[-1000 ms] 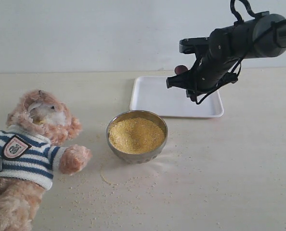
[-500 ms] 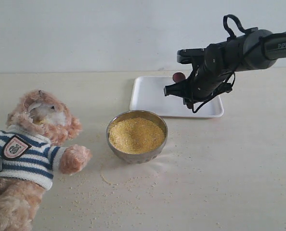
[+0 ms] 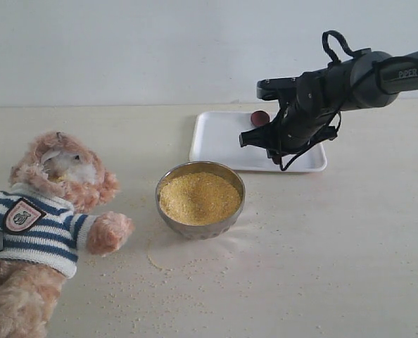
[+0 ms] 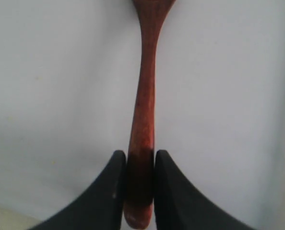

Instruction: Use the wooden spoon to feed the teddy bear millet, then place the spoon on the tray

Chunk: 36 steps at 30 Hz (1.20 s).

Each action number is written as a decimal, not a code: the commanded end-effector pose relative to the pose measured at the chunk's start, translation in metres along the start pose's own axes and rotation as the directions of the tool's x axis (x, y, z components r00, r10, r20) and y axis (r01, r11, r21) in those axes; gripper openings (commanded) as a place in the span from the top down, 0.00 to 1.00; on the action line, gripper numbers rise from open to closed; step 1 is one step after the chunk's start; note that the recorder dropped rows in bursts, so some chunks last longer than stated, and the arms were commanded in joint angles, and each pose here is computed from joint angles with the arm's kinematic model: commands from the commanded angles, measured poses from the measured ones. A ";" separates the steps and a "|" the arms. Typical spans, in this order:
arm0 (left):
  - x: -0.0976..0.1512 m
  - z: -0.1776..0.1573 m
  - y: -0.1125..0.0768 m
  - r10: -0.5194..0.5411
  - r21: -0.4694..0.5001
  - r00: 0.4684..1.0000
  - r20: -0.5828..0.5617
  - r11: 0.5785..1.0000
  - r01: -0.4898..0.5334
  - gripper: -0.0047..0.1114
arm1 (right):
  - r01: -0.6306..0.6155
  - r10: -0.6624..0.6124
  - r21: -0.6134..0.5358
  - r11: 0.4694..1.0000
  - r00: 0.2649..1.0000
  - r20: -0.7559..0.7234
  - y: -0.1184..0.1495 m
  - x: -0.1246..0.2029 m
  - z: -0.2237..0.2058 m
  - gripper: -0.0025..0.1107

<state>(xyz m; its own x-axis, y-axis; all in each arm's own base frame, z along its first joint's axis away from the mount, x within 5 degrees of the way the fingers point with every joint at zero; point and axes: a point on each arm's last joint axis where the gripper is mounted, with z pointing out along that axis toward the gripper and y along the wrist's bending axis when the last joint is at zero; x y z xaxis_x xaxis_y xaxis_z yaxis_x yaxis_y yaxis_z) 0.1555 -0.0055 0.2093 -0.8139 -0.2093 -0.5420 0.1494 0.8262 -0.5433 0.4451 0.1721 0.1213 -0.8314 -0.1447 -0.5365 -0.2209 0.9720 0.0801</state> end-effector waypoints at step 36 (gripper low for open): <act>0.000 -0.001 -0.002 -0.001 0.012 1.000 0.012 1.000 0.001 0.92 | -0.033 0.073 -0.107 0.994 0.915 0.396 -0.032 0.179 -0.253 0.98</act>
<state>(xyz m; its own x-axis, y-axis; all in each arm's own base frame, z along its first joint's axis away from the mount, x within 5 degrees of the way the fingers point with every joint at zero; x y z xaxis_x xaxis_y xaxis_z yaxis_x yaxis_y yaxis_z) 0.1555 -0.0055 0.2093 -0.8139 -0.2093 -0.5420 0.1494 0.8262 -0.5433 0.1900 0.0743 0.2321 -0.5714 0.0083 -0.8206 -0.2480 0.9515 0.1822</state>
